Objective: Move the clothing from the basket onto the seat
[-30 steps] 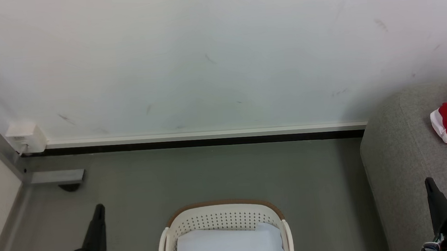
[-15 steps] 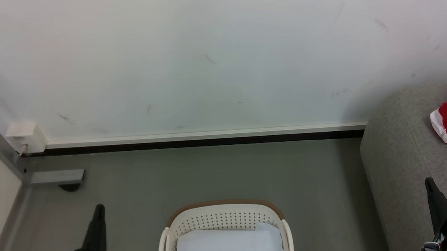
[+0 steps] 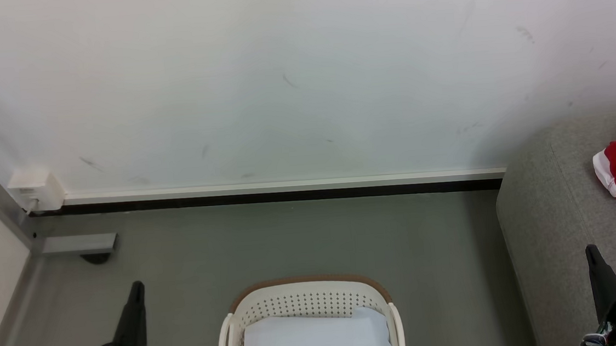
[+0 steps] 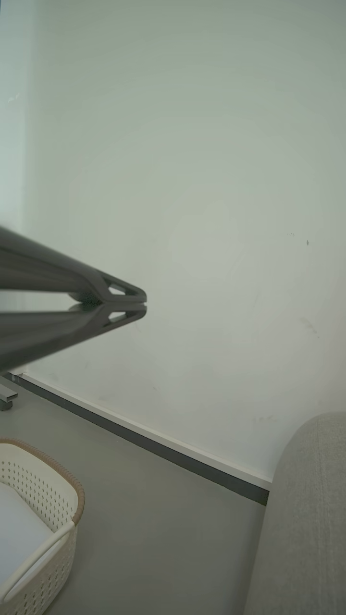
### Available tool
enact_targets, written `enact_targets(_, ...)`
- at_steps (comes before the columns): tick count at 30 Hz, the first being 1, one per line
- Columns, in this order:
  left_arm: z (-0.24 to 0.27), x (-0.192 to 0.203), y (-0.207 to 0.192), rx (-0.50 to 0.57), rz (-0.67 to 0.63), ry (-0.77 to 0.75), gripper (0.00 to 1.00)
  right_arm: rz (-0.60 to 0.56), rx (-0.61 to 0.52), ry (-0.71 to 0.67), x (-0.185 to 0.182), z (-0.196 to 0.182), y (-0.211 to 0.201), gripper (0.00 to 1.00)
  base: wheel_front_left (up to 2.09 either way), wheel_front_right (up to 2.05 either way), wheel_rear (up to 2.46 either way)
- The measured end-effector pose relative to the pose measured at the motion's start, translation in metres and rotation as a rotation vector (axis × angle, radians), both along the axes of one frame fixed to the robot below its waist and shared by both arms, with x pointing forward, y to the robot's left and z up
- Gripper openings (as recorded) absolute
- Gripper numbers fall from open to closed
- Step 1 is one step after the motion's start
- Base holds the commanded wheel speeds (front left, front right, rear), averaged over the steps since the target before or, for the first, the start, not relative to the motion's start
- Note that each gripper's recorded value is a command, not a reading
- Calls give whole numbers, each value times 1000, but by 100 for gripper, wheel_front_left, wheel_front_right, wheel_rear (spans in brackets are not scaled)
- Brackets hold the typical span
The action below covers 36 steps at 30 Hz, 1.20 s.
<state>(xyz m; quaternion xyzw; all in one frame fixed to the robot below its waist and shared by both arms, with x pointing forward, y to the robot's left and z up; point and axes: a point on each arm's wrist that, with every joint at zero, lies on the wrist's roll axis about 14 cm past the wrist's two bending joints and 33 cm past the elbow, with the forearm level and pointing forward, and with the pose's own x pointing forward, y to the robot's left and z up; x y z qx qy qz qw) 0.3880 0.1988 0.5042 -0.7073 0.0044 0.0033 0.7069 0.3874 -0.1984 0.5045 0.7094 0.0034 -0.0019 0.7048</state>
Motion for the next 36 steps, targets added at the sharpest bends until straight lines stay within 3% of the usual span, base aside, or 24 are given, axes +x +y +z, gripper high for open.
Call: enact_targets(36, 0, 0, 0, 0, 0, 0, 0, 0, 0, 0, 0, 0, 0, 0, 0, 0, 0)
